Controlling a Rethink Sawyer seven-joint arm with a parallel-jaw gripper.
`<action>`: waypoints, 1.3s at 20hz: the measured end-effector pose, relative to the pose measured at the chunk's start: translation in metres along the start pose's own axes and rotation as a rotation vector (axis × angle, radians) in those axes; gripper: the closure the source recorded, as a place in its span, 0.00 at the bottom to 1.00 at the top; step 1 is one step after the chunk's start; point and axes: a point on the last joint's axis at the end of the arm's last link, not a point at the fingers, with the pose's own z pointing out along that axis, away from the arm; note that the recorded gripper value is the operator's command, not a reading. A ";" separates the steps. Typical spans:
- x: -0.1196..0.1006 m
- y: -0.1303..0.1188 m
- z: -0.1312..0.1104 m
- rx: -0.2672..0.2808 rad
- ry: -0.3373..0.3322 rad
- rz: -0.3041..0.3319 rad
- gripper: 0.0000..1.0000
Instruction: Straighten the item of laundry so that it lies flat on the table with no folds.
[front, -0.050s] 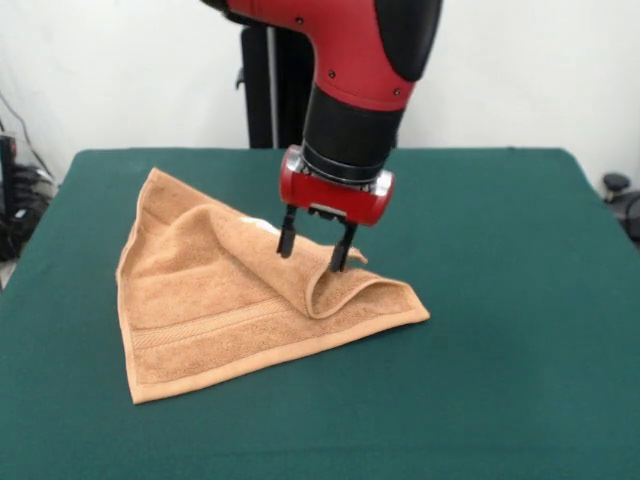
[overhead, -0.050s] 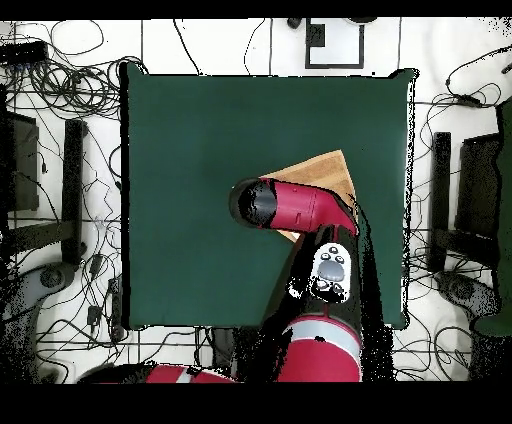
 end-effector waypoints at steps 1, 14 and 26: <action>0.002 -0.001 0.000 0.009 0.007 -0.003 0.00; 0.010 -0.005 -0.010 0.062 0.037 -0.020 0.00; 0.008 -0.003 -0.009 0.051 0.043 0.017 0.00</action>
